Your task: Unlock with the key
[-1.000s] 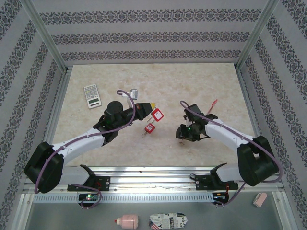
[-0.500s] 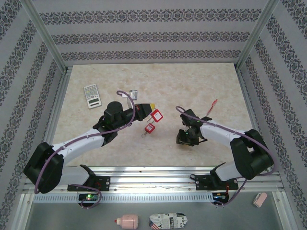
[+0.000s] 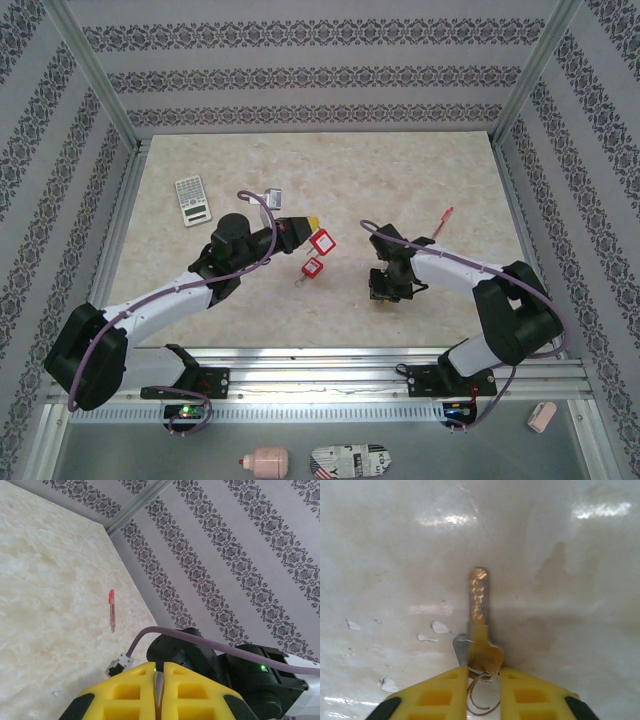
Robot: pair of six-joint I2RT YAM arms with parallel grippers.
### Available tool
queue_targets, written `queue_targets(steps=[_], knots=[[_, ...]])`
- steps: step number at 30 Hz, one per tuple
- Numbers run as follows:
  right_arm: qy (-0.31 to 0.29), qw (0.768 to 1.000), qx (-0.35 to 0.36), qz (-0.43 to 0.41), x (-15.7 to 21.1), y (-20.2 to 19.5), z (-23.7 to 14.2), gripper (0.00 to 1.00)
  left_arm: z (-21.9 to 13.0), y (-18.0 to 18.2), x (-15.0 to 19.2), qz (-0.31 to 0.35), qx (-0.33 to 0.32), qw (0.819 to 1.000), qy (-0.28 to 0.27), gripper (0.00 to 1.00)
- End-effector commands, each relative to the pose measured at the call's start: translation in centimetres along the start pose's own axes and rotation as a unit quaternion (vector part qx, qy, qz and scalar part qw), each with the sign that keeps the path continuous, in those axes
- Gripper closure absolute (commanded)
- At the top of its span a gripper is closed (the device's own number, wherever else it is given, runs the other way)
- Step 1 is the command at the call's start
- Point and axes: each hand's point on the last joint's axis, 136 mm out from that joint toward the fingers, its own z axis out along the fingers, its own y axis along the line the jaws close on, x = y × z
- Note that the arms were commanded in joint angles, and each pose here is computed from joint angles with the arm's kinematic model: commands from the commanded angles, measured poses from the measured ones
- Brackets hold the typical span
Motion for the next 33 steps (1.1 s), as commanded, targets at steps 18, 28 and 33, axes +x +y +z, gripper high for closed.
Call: queue_targets(steps=[18,28,33], knots=[[-0.042,0.995,0.028,-0.081,-0.8,0.2,-1.9,1.00,-0.8,0.0,-0.4,0.020,-0.007,1.000,0.002,1.00],[-0.146,0.981,-0.021,-0.126,-1.5,2.3,-7.5,1.00,-1.0,0.3,-0.1,0.011,-0.010,1.000,0.003,1.00],[-0.147,0.978,-0.036,-0.144,-1.2,2.8,-9.3,1.00,-1.2,0.2,-0.2,0.012,-0.010,1.000,0.001,1.00]])
